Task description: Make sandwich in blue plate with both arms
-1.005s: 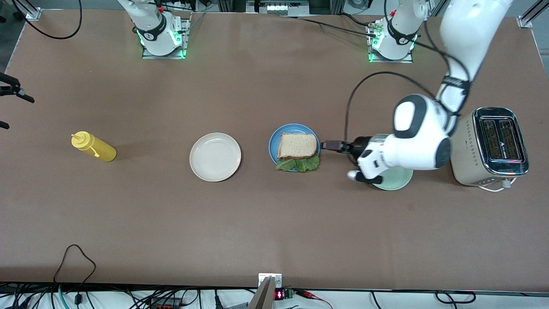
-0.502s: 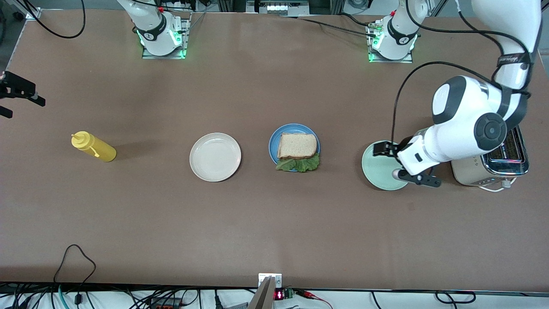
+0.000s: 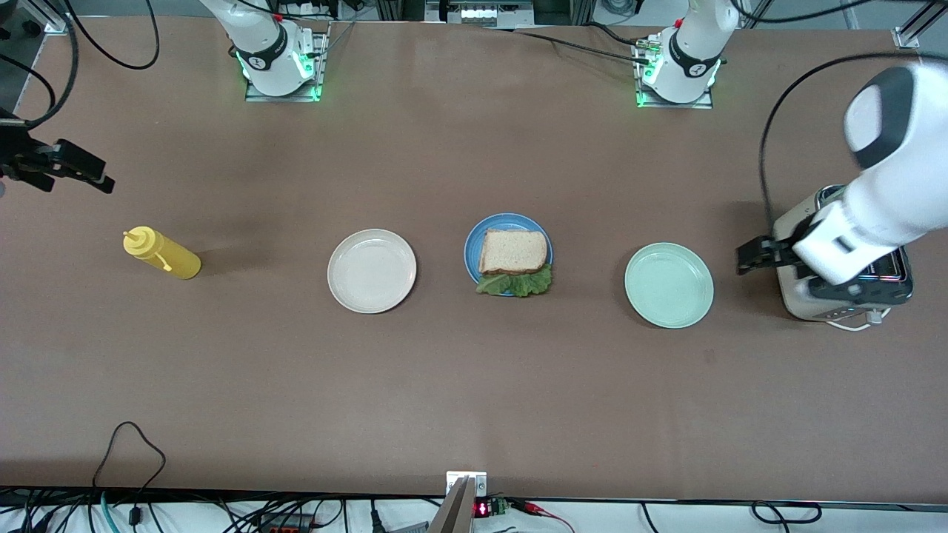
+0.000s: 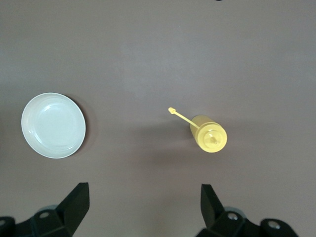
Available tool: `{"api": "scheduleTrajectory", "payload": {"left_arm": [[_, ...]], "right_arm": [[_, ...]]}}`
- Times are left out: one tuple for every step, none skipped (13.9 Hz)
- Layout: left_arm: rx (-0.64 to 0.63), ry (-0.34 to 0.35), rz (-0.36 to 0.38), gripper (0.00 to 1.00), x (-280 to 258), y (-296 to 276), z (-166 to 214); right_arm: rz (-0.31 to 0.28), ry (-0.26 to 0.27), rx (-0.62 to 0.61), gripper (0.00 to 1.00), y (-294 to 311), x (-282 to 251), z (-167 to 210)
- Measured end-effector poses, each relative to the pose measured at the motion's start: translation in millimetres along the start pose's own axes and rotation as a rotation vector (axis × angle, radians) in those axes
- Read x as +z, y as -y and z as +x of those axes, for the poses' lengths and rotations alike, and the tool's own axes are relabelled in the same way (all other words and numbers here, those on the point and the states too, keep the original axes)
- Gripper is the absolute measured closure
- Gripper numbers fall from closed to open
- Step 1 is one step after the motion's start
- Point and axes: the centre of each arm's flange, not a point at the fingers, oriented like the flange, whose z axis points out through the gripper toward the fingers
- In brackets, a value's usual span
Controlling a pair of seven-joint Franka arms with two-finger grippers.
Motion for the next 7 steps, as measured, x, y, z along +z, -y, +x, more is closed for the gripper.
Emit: {"api": "scheduleTrajectory", "payload": {"left_arm": [[-0.024,-0.017,0.013,0.0,-17.5,14.6,-5.8],[-0.042,-0.02,0.023,0.0,-34.3,27.5,-14.3],[-0.056,-0.013,0.029,0.0,-48.7,35.8,-23.7],[-0.062,0.0,0.031,0.0,-60.3,38.5,-33.1],[-0.061,0.011,0.031,0.0,-68.7,37.2,-40.5],[-0.056,0.015,0.031,0.0,-75.4,34.3,-45.6],[-0.053,0.014,0.03,0.0,-78.6,32.2,-47.8]], "right_arm": [[0.001,0.007,-0.003,0.0,1.9,2.9,0.0],[0.001,0.013,-0.006,0.0,3.7,5.7,0.3],[0.002,0.016,-0.01,0.0,5.6,7.5,0.6],[0.003,0.017,-0.014,0.0,8.0,8.1,0.9],[0.003,0.018,-0.018,0.0,10.1,8.4,1.0],[0.003,0.018,-0.022,0.0,12.1,8.5,1.0],[0.003,0.019,-0.025,0.0,13.7,8.7,0.8]]}}
